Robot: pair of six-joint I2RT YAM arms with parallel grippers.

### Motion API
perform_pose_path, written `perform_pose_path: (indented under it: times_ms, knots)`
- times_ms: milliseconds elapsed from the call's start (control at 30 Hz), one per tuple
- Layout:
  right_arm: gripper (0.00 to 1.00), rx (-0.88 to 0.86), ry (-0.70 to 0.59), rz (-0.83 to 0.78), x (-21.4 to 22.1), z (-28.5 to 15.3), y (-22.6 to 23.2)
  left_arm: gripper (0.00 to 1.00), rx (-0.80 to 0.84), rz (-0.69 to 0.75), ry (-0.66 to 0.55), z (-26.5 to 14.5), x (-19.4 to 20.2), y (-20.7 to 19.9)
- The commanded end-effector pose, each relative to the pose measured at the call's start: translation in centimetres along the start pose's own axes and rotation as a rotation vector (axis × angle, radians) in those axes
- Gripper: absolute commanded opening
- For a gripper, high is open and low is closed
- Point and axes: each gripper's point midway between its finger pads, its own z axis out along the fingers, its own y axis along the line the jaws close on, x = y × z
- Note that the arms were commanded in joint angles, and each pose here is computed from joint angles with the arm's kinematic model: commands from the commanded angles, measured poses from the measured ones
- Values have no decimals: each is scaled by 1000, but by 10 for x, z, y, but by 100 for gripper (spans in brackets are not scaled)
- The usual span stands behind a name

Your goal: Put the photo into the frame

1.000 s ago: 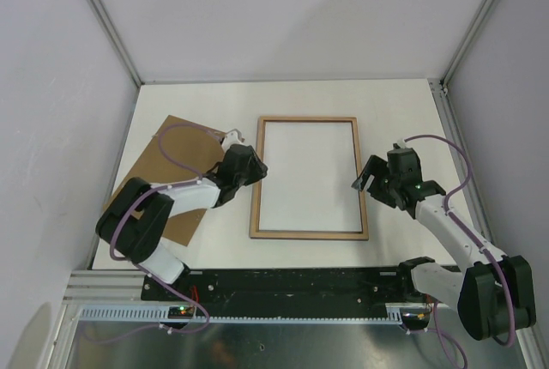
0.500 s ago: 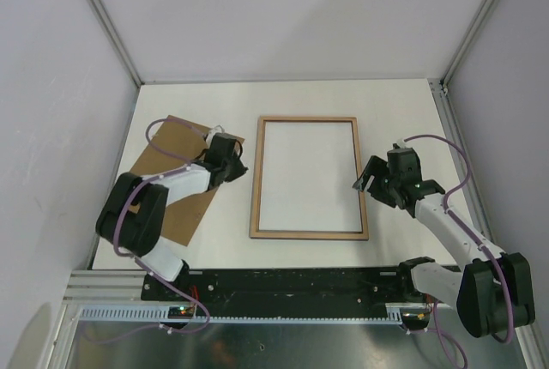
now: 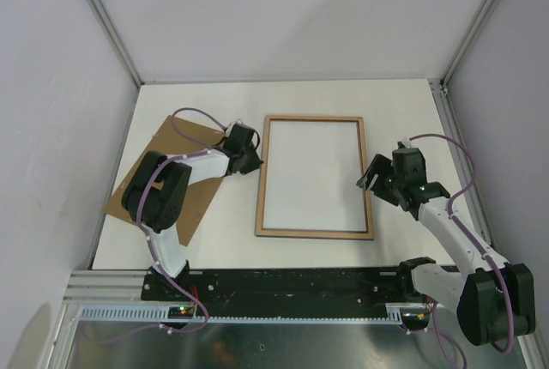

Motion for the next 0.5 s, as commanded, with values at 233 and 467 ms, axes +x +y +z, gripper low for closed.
perform_pose_path:
  times_ms: [233, 467]
  knots:
    - [74, -13, -61, -12, -23, -12, 1, 0, 42, 90, 98, 16, 45, -55]
    - [75, -12, -67, -11, -26, -16, -3, 0, 81, 112, 117, 15, 59, -80]
